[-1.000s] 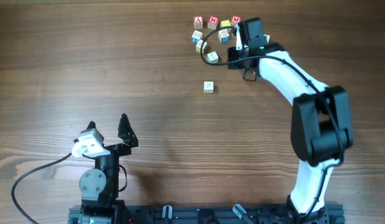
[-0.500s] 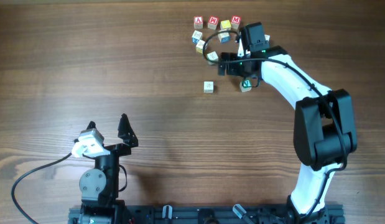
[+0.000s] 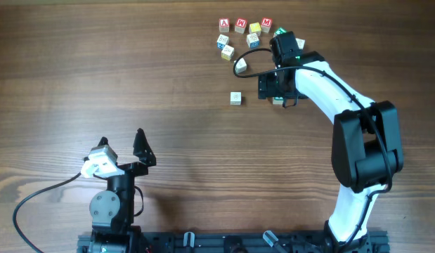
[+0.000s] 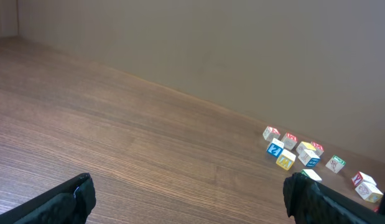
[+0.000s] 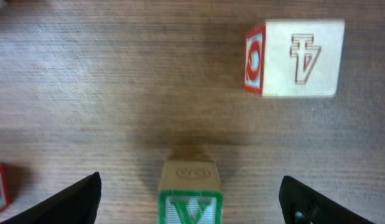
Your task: Form a tower
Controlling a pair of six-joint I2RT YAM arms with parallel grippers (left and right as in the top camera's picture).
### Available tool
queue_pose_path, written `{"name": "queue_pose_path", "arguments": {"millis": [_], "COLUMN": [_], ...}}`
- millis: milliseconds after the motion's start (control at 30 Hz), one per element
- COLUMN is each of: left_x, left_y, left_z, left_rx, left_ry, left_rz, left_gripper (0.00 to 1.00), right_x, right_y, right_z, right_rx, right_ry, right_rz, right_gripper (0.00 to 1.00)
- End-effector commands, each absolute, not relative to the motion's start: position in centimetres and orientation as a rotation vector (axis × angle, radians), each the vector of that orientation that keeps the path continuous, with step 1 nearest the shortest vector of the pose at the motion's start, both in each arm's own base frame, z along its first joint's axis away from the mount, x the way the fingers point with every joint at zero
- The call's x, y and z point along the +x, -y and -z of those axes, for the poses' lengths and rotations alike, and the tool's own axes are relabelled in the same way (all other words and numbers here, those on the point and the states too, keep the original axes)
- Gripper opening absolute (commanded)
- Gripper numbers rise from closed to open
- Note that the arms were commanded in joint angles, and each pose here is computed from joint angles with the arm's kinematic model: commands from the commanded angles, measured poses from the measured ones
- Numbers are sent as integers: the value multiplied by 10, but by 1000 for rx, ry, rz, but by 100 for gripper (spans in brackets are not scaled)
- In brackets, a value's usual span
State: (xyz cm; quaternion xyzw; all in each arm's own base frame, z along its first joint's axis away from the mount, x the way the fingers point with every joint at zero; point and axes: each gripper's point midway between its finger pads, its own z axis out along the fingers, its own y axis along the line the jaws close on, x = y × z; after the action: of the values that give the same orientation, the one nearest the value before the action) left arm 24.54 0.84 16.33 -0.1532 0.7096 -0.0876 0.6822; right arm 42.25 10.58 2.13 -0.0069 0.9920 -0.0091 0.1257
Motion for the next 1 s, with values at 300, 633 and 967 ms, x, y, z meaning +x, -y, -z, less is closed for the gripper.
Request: {"name": "queue_pose_path", "arguments": {"millis": [300,633,967], "left_x": [245,245,245], "left_y": [-11,-11,-11], "left_z": [-162,-162,-162], "left_rx": [-337,-337,-337], "left_ry": [-1590,-1590,-1590], "left_rz": [172,172,173], "left_gripper": [100,100,100], "right_x": [409,424,407], "right_y": [-110,-145,-228], "right_z": [4,-71,-100], "right_rx": [-8,-21,-197], "right_ry": [-2946,-2905,-2825], "right_rz": [-15,-241,-319], "right_gripper": [46,20,20]}}
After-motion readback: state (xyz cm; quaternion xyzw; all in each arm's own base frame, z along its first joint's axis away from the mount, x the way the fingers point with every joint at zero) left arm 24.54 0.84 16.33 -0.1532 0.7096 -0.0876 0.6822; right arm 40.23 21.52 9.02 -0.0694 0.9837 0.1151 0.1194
